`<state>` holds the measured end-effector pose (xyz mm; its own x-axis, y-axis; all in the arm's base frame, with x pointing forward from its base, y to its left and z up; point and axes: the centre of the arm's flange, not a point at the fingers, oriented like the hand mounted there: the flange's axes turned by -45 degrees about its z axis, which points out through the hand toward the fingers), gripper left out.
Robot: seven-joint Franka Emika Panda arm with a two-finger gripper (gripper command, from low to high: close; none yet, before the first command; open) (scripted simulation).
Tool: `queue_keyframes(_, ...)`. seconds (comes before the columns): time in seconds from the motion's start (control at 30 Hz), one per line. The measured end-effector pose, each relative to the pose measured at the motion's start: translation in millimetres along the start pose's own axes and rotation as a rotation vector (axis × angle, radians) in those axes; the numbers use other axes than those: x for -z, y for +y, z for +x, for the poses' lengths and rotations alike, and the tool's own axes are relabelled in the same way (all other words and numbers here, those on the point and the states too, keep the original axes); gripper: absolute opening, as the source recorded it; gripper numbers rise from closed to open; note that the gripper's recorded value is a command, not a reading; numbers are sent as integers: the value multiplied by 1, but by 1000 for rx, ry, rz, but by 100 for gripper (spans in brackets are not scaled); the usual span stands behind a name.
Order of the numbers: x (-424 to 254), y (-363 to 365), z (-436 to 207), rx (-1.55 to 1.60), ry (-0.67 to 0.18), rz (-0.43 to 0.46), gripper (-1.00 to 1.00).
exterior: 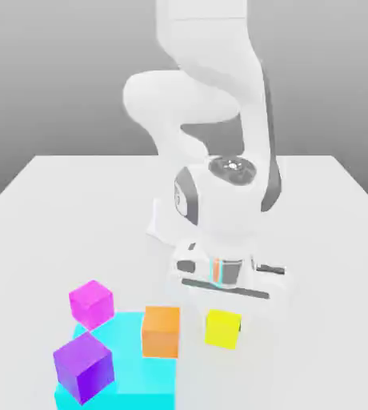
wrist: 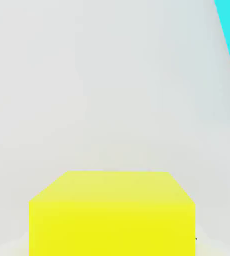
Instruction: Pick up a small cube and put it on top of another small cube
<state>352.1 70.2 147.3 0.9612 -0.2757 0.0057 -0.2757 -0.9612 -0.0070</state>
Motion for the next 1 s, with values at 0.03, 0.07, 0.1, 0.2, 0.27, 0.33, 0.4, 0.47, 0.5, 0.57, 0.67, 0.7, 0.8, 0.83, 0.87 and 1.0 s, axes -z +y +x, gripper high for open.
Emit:
queue_keyframes(0.03,6,-1,1,0,1,1,-100)
queue_keyframes(0.07,11,-1,1,-1,1,2,-100)
queue_keyframes(0.1,17,-1,1,-1,1,2,-100)
queue_keyframes(0.2,32,-1,1,0,1,1,-100)
queue_keyframes(0.27,41,0,-1,3,-1,-2,-100)
queue_keyframes(0.33,52,0,1,3,4,1,-100)
queue_keyframes(0.4,71,-7,21,-13,40,33,-100)
queue_keyframes(0.47,97,14,55,-145,65,54,-100)
queue_keyframes(0.5,112,26,69,-218,74,62,-100)
queue_keyframes(0.57,134,57,88,-367,70,62,-100)
queue_keyframes(0.67,164,117,103,-619,48,46,-100)
queue_keyframes(0.7,173,138,105,-705,38,39,-100)
queue_keyframes(0.8,177,185,99,-888,7,4,-100)
queue_keyframes(0.83,167,190,98,-904,3,-2,-100)
queue_keyframes(0.87,155,192,98,-912,1,-6,-100)
queue_keyframes(1.0,121,193,96,-918,-1,-7,100)
